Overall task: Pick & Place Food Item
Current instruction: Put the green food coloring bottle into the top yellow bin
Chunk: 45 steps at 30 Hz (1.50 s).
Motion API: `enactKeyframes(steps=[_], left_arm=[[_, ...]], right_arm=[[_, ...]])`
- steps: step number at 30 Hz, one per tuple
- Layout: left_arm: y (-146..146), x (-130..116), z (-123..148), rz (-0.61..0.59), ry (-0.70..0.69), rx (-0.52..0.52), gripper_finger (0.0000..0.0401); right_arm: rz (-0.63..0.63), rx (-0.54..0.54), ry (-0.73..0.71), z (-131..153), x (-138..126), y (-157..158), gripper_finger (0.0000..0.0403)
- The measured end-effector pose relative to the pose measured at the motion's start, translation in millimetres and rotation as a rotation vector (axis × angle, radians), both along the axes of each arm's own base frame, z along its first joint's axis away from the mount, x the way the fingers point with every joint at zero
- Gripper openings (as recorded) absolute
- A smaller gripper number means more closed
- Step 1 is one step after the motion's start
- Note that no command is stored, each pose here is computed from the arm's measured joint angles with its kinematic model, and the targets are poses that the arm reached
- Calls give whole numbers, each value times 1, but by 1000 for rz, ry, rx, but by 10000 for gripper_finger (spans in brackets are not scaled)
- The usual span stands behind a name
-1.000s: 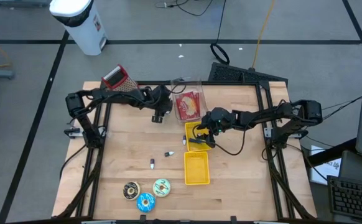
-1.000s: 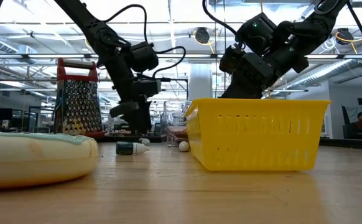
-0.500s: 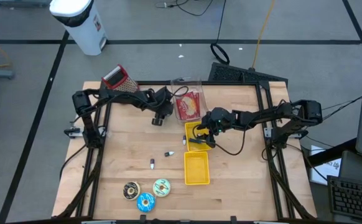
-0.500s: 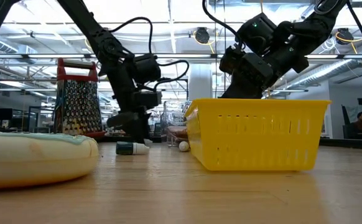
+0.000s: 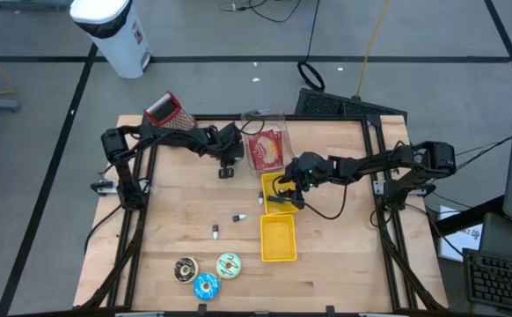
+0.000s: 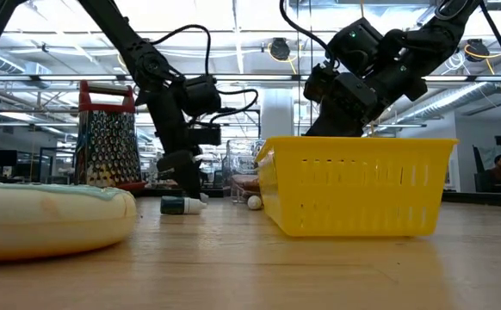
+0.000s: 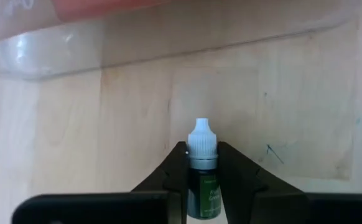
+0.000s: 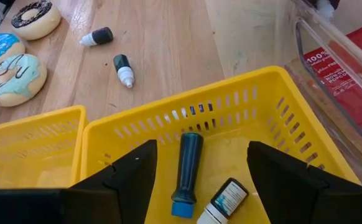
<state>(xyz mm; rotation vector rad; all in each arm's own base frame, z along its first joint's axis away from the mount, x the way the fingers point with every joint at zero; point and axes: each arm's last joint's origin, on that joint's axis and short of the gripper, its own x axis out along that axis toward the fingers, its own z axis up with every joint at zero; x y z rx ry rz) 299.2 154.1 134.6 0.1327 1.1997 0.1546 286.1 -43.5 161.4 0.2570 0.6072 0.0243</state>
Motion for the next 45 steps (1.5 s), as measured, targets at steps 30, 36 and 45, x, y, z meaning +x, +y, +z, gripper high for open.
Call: enactKeyframes(steps=[30,36,45], left_arm=[[-169,38,96,-166,-562,-266,62],[-184,44,108,-170,-694,-365,62],[-188,47,114,-79,-765,-467,62]], right_arm=[[337,-814,-351,28,16,71,238],[391,-938,-486,38,16,93,238],[391,-1068,-534,44,12,114,234]])
